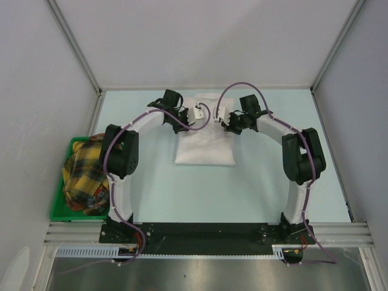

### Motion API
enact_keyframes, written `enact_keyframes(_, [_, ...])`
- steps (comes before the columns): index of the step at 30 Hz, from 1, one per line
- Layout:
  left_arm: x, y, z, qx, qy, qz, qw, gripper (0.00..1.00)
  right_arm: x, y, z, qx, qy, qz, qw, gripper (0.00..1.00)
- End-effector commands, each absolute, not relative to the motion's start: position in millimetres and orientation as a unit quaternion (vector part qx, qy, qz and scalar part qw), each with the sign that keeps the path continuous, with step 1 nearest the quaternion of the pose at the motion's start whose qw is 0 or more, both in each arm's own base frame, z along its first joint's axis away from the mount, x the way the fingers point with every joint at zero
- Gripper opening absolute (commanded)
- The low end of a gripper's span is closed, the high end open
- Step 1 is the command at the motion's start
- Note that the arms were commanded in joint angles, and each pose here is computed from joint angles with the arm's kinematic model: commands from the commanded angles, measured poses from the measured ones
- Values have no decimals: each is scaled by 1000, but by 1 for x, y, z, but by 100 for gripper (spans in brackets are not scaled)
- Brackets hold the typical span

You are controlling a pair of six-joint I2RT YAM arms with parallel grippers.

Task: Fold and stack the long sleeve shirts
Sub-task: Fold the shirt

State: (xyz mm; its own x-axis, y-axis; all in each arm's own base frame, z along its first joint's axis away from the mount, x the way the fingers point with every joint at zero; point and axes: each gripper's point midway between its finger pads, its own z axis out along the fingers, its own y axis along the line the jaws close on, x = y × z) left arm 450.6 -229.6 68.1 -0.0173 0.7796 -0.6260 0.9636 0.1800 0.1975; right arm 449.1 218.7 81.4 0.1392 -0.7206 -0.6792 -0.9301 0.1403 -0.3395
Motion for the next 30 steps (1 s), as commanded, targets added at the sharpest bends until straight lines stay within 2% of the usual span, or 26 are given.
enact_keyframes(1, [464,-229,80,614,702,-134,336,10,474,223,103,-629,632,110,438,5])
enact_keyframes(2, [464,-229,80,608,706,-137,335,12,478,224,105,-625,633,103,445,13])
enact_keyframes(3, [465,-227,81,603,711,-137,336,14,481,221,107,-614,642,100,449,13])
enact_keyframes(4, [465,-227,82,595,717,-141,336,20,488,222,114,-604,642,93,463,14])
enact_keyframes(6, [471,-223,91,581,723,-140,346,30,499,214,125,-571,664,77,476,35])
enact_keyframes(7, [475,-220,99,562,734,-142,354,41,504,210,133,-557,670,70,486,41])
enact_keyframes(8, [480,-217,108,546,740,-144,365,46,509,204,144,-541,679,60,493,50])
enact_keyframes(10, [488,-200,130,488,768,-157,383,57,507,191,165,-495,708,72,498,59])
enact_keyframes(11, [488,-198,139,472,772,-171,389,59,506,186,175,-474,720,79,501,64])
enact_keyframes(15, [468,-177,178,387,798,-230,401,70,477,170,204,-373,778,163,479,69])
enact_keyframes(19, [413,-192,167,297,827,-345,330,77,421,189,193,-276,825,316,379,66])
enact_keyframes(23, [372,-203,144,215,842,-420,260,79,387,194,161,-143,863,401,272,68])
enact_keyframes(25, [361,-204,135,183,848,-436,240,80,375,193,145,-105,867,426,238,69])
enact_keyframes(27, [343,-201,118,161,855,-442,217,80,368,195,138,-70,867,445,211,76])
enact_keyframes(30, [330,-201,107,144,857,-450,205,80,356,199,123,-44,869,456,184,80])
